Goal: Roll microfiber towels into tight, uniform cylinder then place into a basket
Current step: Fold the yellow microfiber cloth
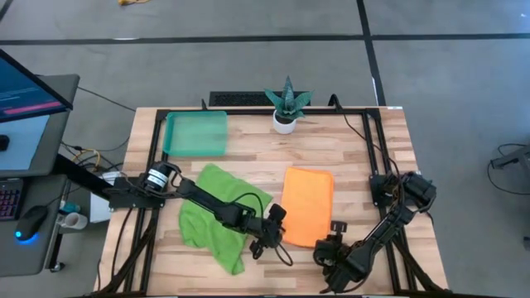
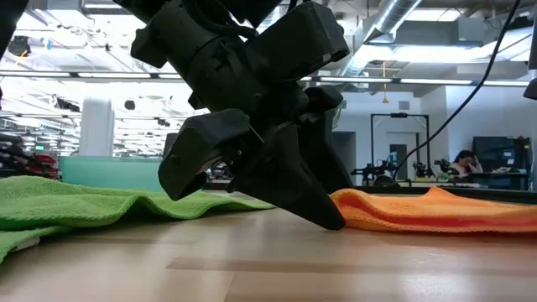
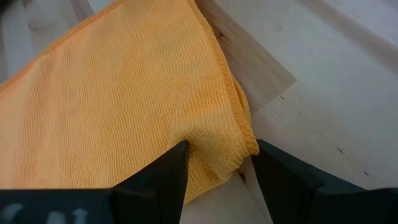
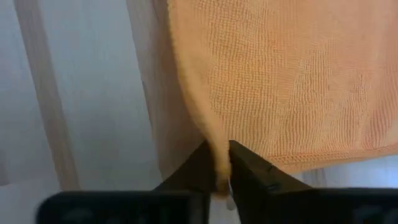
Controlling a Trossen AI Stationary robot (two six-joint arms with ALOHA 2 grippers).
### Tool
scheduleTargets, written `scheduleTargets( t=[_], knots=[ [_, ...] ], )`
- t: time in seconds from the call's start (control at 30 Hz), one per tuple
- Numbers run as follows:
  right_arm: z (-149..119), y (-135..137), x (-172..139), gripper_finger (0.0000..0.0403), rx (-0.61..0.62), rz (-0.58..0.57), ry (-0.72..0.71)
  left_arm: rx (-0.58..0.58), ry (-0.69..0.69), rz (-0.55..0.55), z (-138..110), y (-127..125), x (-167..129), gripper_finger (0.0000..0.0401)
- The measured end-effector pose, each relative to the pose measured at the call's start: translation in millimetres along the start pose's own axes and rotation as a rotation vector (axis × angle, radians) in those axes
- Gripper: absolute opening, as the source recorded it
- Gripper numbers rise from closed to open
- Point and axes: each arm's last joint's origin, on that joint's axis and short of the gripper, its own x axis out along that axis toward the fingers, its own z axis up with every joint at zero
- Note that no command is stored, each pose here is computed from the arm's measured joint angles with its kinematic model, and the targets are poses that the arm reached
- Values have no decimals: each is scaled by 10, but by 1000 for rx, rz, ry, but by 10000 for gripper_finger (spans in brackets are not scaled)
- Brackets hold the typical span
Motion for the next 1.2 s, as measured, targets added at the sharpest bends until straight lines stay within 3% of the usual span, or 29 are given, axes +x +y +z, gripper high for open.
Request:
scheduleTargets(
  t=[0.13, 0.53, 0.8, 1.2],
  knots=[
    [-4, 11, -24, 12, -2, 12, 3, -27, 2, 0, 20, 10, -6, 150],
    [29, 57, -156, 11, -16, 18, 3, -50, 15, -3, 57, 5, -11, 8],
    [104, 111, -300, 5, 3, 57, -18, -100, 55, 0, 79, -52, -33, 3],
    [226, 189, -456, 8, 70, 148, -45, -76, 213, 62, 313, -243, -217, 1]
  ],
)
